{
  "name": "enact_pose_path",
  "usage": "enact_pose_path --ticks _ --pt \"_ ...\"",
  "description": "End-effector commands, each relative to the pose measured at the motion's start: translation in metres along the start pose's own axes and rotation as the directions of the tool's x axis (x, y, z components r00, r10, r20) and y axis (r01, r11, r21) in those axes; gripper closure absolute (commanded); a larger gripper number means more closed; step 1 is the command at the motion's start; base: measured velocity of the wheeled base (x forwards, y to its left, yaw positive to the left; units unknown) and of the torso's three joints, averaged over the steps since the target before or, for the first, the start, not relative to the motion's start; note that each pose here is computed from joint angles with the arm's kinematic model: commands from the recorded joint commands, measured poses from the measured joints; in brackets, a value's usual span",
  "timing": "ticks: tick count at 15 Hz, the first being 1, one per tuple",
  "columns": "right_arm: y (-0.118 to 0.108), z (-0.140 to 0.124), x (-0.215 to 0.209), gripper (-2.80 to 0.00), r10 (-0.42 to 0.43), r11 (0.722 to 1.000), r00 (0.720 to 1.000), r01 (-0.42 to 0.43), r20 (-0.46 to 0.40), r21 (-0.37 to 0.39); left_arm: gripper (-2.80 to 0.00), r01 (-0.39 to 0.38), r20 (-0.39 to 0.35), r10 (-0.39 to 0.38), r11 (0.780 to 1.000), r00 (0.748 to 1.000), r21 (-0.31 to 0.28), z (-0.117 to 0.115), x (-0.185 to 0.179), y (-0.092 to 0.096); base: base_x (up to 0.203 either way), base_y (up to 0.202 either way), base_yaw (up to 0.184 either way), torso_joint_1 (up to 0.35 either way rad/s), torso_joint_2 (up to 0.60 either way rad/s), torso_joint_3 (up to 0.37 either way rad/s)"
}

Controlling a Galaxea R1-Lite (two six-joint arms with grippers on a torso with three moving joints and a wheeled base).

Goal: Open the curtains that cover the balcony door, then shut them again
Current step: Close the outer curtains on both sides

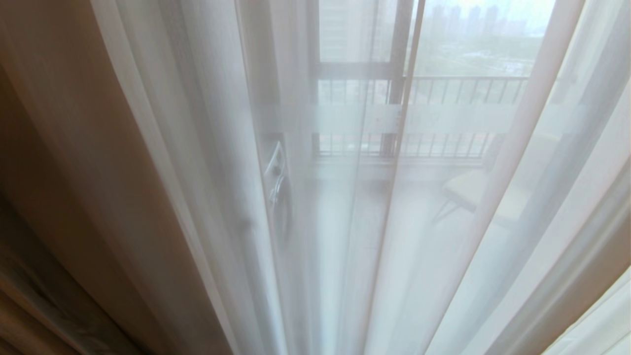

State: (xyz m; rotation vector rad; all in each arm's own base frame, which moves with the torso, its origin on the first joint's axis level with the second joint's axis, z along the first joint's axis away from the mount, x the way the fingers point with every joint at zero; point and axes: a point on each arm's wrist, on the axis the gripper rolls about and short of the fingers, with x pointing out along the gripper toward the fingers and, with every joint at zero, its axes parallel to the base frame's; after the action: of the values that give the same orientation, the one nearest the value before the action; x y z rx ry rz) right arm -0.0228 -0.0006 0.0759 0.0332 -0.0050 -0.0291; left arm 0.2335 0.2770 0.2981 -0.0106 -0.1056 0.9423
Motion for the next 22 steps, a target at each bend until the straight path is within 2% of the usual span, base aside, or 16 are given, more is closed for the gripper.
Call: enact_pose_path --ticks 1,3,8,15,22 --pt "0.0 0.0 0.0 0.0 0.0 1.0 1.0 0.0 0.0 0.001 -2.8 0.024 -0.021 -0.024 1.0 1.0 -0.003 -0.02 0.023 -0.006 0.0 0.0 0.0 0.0 0.0 0.0" --pt "0.0 0.0 0.0 0.0 0.0 1.0 1.0 0.0 0.0 0.001 -2.8 0.049 -0.026 -0.05 0.999 0.998 -0.017 -0.025 0.028 -0.012 0.0 0.0 0.0 0.0 0.0 0.0" --pt "0.0 0.0 0.0 0.0 0.0 1.0 1.0 0.0 0.0 0.001 -2.8 0.097 0.023 -0.096 0.995 0.995 -0.028 -0.033 0.042 -0.024 0.0 0.0 0.0 0.0 0.0 0.0" --pt "0.0 0.0 0.0 0.0 0.0 1.0 1.0 0.0 0.0 0.001 -2.8 0.092 0.09 -0.089 0.995 0.992 -0.027 -0.037 0.064 -0.024 0.0 0.0 0.0 0.0 0.0 0.0" --pt "0.0 0.0 0.0 0.0 0.0 1.0 1.0 0.0 0.0 0.001 -2.8 0.095 0.104 -0.091 0.995 0.99 -0.027 -0.044 0.077 -0.025 0.0 0.0 0.0 0.0 0.0 0.0"
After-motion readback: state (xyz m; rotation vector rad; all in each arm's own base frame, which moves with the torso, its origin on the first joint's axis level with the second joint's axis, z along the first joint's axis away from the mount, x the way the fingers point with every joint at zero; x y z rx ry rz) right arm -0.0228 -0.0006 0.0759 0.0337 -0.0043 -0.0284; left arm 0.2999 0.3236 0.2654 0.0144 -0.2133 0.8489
